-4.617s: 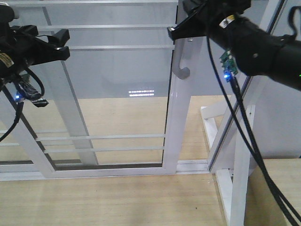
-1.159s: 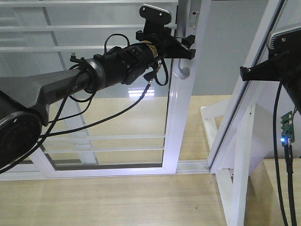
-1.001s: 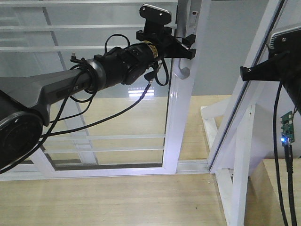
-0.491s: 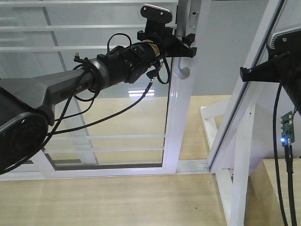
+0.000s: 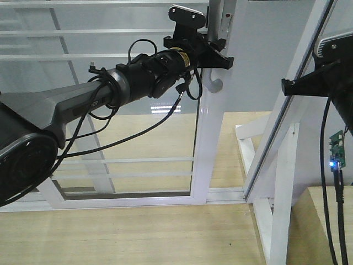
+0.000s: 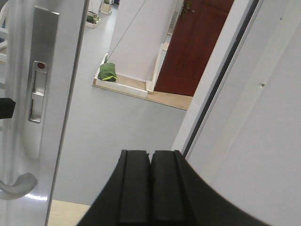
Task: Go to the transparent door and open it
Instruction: 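Close the left gripper around the vertical silver handle, then pull the handle with the left gripper, sliding the door panel open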
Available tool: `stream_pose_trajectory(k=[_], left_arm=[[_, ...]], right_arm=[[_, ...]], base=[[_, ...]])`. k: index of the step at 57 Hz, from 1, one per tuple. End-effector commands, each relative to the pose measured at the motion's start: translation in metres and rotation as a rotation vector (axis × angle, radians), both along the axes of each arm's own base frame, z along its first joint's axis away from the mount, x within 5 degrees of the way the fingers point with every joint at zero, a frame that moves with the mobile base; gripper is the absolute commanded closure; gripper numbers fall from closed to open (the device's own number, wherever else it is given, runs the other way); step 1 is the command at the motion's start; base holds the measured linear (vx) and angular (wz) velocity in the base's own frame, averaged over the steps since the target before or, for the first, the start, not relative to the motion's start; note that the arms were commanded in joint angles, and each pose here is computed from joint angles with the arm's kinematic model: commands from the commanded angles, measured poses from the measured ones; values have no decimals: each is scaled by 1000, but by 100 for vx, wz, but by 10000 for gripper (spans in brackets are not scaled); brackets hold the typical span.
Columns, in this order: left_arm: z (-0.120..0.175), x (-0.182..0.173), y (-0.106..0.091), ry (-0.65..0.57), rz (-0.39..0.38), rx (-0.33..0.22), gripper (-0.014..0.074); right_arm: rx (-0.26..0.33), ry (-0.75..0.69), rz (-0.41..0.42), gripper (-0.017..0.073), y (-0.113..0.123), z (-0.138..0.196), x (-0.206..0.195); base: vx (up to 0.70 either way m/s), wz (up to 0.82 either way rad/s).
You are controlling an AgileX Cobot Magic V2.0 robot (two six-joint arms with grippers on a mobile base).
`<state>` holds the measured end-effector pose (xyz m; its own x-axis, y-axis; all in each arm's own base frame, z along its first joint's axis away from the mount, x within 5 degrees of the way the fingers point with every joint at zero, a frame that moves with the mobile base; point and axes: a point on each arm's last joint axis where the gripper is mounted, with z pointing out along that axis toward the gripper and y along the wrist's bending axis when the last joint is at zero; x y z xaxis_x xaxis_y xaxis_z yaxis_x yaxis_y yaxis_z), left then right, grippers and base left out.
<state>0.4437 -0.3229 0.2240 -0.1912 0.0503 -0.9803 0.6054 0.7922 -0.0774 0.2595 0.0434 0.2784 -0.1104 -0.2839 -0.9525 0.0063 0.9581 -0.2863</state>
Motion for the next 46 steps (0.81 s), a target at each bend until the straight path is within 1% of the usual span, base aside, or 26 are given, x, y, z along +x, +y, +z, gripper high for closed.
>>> stream_pose_trajectory(k=[1, 2, 6, 16, 26, 35, 46], left_arm=[[60, -10, 4, -90, -1, -65, 597], [60, -10, 4, -90, 0, -50, 597], [64, -11, 5, -97, 1, -25, 596], [77, -15, 8, -114, 3, -33, 596], [82, -14, 15, -105, 19, -24, 594], [92, -12, 26, -97, 45, -15, 594], [96, -8, 37, -88, 72, -5, 594]], right_arm=[[-18, -117, -25, 561, -4, 22, -1], [-18, -117, -25, 561, -4, 22, -1], [-18, -117, -25, 561, -4, 22, -1], [-17, -117, -25, 561, -4, 22, -1], [-17, -116, -25, 561, -4, 22, -1], [-17, -116, -25, 561, -4, 22, -1], [-17, -116, -25, 561, -4, 22, -1]], base=[[0, 0], [0, 0], [0, 0], [0, 0], [0, 0], [0, 0], [0, 0]])
